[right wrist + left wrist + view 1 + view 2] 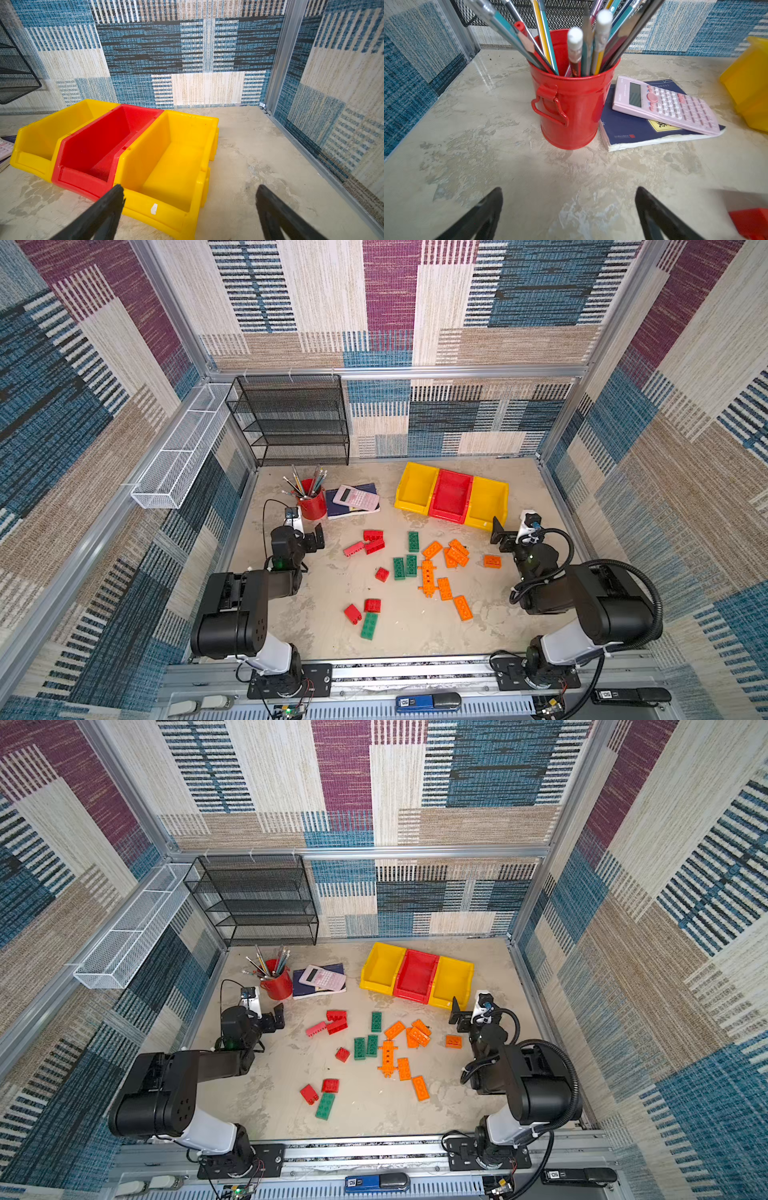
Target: Sort the legos into containers by color
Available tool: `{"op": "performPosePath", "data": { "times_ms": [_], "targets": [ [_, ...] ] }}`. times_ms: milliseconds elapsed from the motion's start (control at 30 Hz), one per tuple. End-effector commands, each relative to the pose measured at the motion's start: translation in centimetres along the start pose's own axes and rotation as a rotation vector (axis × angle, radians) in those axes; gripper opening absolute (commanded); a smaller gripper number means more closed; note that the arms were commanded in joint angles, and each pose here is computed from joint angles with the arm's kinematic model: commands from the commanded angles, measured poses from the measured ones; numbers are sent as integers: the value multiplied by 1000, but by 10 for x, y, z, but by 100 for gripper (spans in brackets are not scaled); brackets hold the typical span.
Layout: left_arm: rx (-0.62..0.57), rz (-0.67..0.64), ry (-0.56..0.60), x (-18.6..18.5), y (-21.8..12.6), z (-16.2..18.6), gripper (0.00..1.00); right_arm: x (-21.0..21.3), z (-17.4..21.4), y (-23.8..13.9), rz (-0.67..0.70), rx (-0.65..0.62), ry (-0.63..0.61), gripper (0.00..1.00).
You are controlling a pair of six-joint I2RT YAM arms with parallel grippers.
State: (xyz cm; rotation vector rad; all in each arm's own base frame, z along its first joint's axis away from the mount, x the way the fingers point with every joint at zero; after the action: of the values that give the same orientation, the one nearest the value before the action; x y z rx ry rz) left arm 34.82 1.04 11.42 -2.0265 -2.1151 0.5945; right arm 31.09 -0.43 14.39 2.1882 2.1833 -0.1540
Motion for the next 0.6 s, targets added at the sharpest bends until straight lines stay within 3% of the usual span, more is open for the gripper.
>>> {"op": "performPosePath", "data": {
  "times_ms": [0,567],
  "targets": [
    [-14,0,23,0,0,-3,99,-2,-7,0,16,-37,-3,100],
    [-13,-1,23,0,0,-3,100,-2,-8,1,13,-37,-5,100]
  ]
}}
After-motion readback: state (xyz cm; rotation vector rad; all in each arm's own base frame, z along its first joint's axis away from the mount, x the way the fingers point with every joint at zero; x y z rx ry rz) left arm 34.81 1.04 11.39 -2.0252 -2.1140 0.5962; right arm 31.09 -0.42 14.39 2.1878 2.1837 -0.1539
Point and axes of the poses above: each gripper's point midway between its finger pads, its own y axis out along the fingers, its own x axis along the line the jaws close on, z = x × y, the point moved 6 cm from there along -y, back along the fingers, and after that the axes turned 8 degrees about -y, right-handed, at the moved point
